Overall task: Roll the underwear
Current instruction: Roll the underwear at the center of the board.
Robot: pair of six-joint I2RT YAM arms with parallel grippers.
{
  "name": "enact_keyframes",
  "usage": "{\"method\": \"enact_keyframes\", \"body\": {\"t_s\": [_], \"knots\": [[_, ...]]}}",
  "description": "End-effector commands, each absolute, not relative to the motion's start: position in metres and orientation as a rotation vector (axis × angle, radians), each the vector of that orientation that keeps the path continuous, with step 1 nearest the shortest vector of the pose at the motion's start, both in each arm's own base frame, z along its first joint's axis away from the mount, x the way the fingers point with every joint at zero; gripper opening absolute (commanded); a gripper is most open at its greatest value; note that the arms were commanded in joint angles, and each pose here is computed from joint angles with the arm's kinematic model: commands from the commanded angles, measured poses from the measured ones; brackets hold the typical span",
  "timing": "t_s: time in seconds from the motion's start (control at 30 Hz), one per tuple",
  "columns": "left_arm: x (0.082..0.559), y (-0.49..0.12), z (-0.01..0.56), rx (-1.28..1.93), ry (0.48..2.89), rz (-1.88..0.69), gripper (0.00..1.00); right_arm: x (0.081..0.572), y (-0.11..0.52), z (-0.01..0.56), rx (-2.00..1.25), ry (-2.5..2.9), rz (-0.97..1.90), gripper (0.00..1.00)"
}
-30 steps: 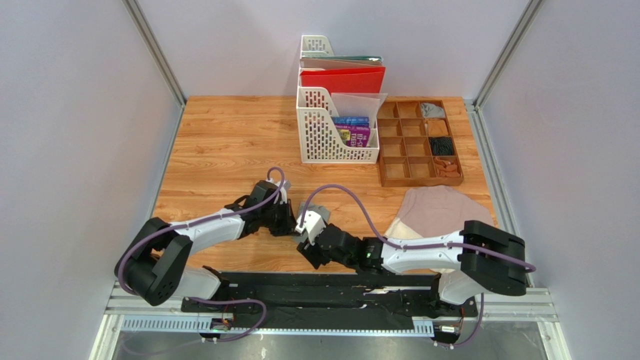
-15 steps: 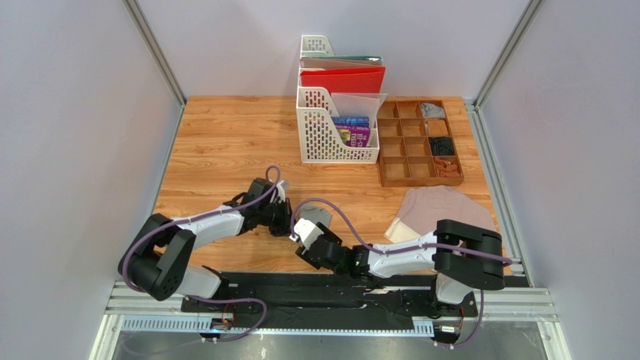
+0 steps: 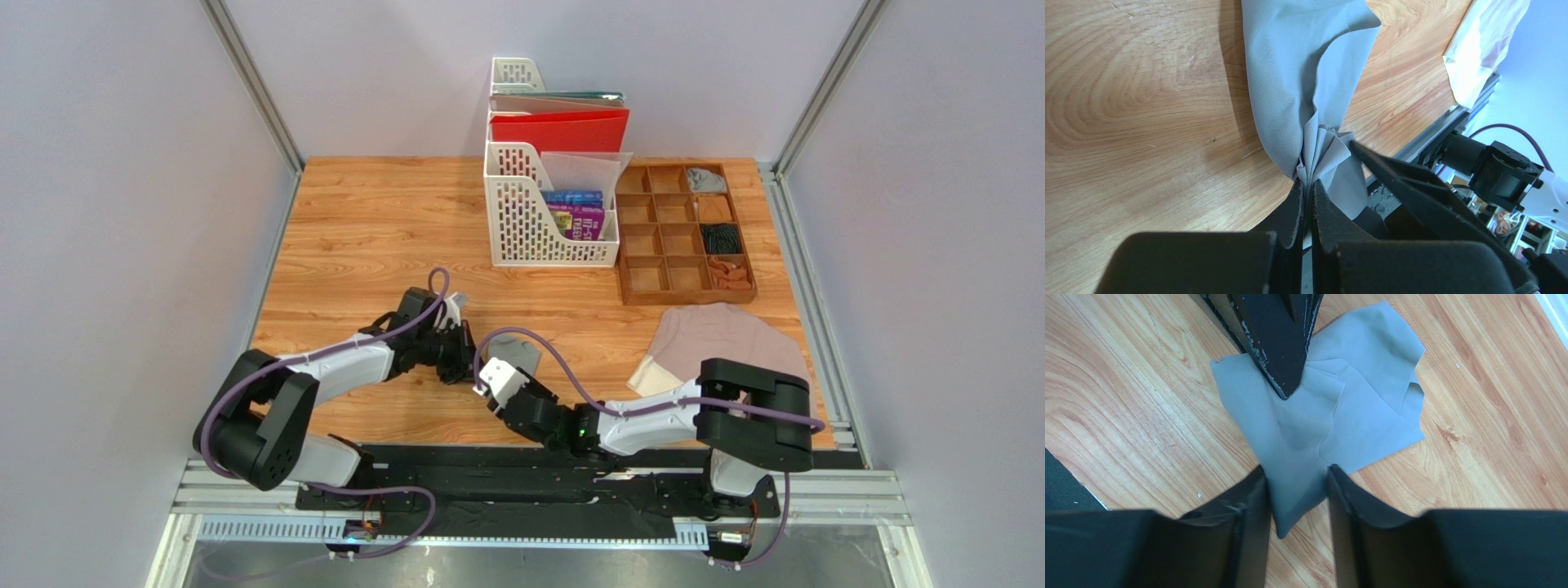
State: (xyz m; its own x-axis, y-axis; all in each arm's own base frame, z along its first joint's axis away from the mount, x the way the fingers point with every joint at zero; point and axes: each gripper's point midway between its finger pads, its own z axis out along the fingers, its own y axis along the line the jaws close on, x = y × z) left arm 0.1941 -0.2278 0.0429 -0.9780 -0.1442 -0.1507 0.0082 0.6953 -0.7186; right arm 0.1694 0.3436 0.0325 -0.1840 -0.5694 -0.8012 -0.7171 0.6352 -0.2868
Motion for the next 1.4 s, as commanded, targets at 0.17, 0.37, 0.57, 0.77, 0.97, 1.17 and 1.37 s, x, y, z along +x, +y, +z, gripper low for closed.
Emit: {"method": "enact_keyframes", "body": {"t_s": [0.17,0.37,0.57,0.77,0.97,1.17,1.37], "knots": [[0.199,-0.228,0.044,-0.112,2.695,-1.176,0.0,0.164,0.357,0.045,-1.033,1.819,0.27,0.19],[0.203,-0.223,0.048,-0.094,2.672,-1.129,0.28,0.155,0.367,0.039,-1.113,1.85,0.323,0.11],[0.211,-0.209,0.058,-0.054,2.619,-1.0,0.5,0.154,0.372,0.041,-1.128,1.884,0.41,0.11],[0.221,-0.19,0.063,-0.107,2.555,-0.916,0.52,0.155,0.376,0.05,-1.146,1.928,0.517,0.1],[0.23,-0.184,0.068,-0.114,2.474,-0.881,0.52,0.163,0.377,0.064,-1.132,1.966,0.629,0.11],[0.232,-0.187,0.068,-0.074,2.419,-0.904,0.52,0.173,0.378,0.07,-1.106,2.025,0.762,0.11],[0.234,-0.185,0.074,-0.029,2.367,-0.893,0.52,0.187,0.374,0.072,-1.065,2.078,0.837,0.1]]}}
